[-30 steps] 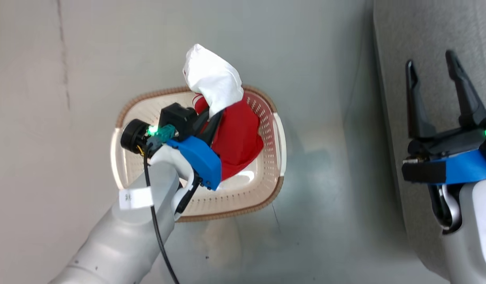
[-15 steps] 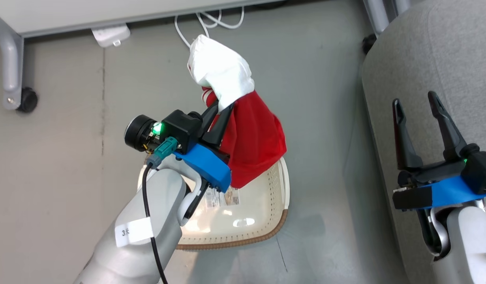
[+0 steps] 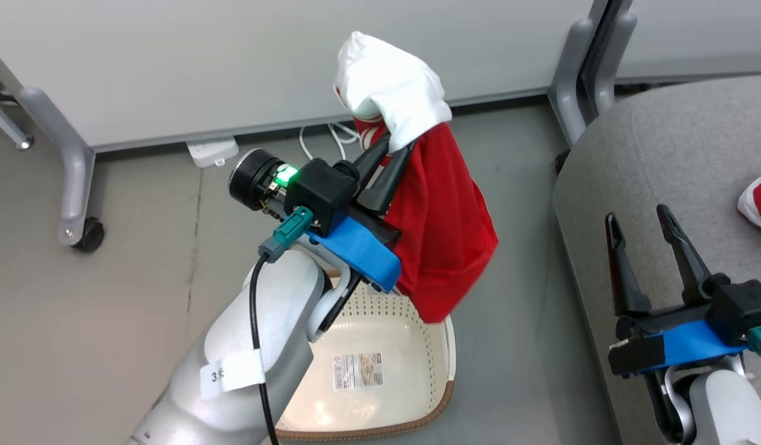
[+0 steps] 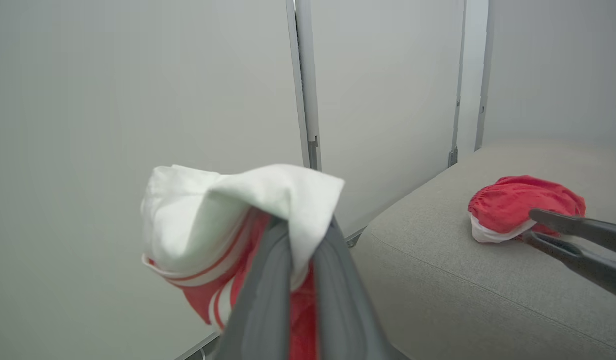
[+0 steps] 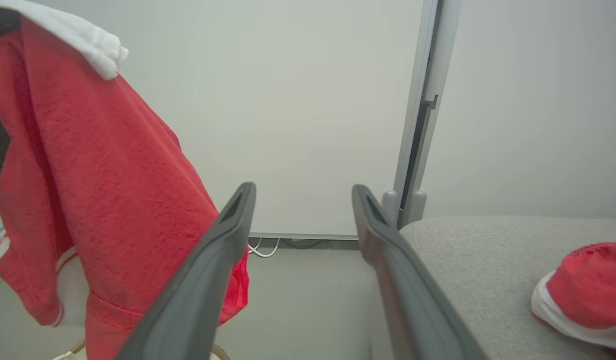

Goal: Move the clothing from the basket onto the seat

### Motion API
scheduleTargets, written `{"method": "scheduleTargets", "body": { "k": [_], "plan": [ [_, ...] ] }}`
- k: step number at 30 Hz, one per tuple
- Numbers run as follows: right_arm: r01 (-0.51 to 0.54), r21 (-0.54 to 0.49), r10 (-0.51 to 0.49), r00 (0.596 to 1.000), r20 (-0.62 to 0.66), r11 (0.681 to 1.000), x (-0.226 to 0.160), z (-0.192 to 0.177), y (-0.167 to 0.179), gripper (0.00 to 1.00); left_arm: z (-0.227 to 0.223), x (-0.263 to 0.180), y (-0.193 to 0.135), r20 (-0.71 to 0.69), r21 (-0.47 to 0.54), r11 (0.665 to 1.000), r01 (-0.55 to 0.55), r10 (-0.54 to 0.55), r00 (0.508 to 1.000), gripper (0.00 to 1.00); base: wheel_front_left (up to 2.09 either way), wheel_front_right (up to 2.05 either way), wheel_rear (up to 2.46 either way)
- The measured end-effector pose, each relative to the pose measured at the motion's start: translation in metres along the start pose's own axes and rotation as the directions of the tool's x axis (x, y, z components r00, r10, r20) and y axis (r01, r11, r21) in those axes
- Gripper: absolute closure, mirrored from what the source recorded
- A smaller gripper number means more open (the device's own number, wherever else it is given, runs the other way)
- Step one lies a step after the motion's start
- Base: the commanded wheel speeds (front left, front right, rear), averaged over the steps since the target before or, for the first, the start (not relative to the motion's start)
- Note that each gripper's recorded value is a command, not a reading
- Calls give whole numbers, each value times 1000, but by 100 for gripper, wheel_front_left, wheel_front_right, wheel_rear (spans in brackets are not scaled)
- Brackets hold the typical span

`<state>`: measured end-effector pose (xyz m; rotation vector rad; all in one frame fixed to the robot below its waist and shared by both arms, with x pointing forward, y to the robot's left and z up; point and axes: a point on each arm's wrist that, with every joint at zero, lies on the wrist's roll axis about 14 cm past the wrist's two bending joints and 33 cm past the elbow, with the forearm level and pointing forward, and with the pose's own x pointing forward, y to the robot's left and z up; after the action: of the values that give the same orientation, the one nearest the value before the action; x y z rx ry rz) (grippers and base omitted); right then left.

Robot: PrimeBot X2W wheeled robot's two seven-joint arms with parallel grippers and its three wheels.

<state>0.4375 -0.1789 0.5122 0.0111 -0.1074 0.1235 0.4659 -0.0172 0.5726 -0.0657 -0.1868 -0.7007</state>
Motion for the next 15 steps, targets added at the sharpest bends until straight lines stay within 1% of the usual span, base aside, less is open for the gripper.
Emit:
{"method": "scheduleTargets", "body": {
  "k": [9,15],
  "plan": [
    [6,7,-6,1000,27,1000,-20,15,4,0,49,1,-24,83,65,996,54,-60,995,100,0,0,0],
    [3,14,-3,999,38,1000,-27,20,8,0,63,-3,-31,104,79,995,62,-70,992,100,0,0,0]
  ]
}}
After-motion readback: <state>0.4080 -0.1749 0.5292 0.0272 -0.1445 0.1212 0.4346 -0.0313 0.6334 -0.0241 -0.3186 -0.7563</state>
